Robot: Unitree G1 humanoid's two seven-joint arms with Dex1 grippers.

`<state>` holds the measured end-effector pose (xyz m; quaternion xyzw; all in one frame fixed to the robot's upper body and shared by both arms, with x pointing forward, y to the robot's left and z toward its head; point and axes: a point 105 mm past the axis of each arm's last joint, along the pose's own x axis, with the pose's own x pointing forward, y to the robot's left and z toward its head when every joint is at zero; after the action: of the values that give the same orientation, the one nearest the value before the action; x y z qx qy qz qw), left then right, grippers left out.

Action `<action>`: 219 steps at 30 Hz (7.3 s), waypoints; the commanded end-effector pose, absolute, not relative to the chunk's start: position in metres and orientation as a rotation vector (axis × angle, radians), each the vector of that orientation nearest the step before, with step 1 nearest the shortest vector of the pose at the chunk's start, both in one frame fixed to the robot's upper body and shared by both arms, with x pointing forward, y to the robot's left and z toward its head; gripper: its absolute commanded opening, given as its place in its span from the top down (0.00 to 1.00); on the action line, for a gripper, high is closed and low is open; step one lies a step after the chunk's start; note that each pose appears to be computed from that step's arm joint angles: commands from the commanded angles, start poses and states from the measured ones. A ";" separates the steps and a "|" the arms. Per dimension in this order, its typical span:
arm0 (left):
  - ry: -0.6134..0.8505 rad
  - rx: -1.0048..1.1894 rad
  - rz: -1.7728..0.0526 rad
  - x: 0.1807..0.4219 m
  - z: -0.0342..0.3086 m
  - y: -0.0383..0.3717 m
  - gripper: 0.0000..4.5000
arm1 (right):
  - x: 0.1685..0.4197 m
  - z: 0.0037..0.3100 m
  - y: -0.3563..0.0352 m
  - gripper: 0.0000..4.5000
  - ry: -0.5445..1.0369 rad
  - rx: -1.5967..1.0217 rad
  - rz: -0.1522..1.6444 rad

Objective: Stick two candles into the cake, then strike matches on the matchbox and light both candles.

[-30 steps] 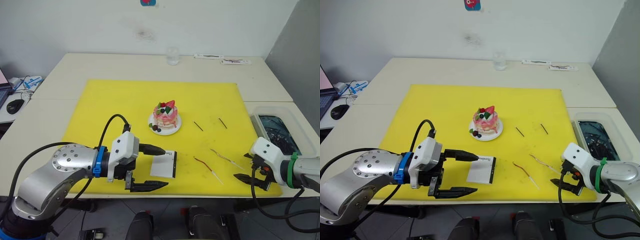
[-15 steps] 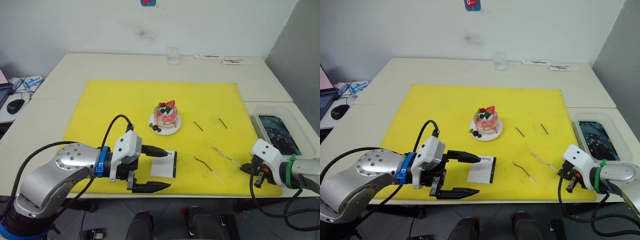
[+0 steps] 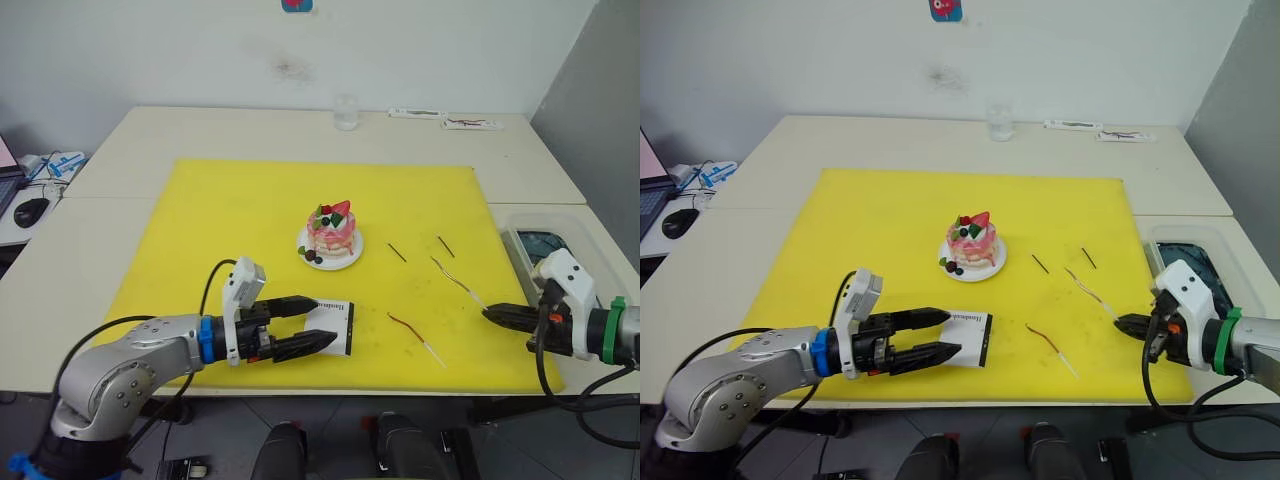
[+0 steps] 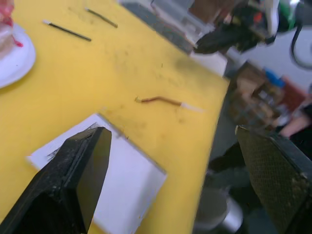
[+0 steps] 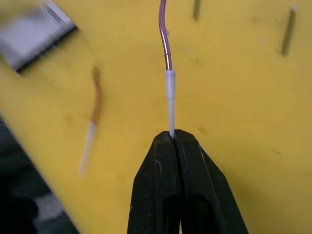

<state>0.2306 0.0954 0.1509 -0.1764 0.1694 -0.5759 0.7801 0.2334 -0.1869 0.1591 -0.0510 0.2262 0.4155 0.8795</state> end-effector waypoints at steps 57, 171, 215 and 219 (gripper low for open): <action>0.200 -0.893 -1.477 0.229 0.213 0.038 1.00 | 0.214 0.214 -0.088 0.87 0.382 0.384 1.240; -0.203 -0.123 -0.743 0.375 0.188 0.147 0.23 | 0.271 0.218 -0.062 0.10 0.008 -0.356 0.996; 0.140 0.216 -1.527 0.206 0.150 0.100 0.01 | 0.196 0.090 -0.150 0.10 0.449 -0.384 0.693; 0.136 0.222 -1.524 0.205 0.148 0.101 0.00 | 0.196 0.087 -0.152 0.23 0.454 -0.393 0.684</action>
<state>0.2075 0.1028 0.1445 0.0904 0.0737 -0.6822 0.7218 0.1957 -0.1498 0.0864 -0.1830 0.2221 0.3368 0.8965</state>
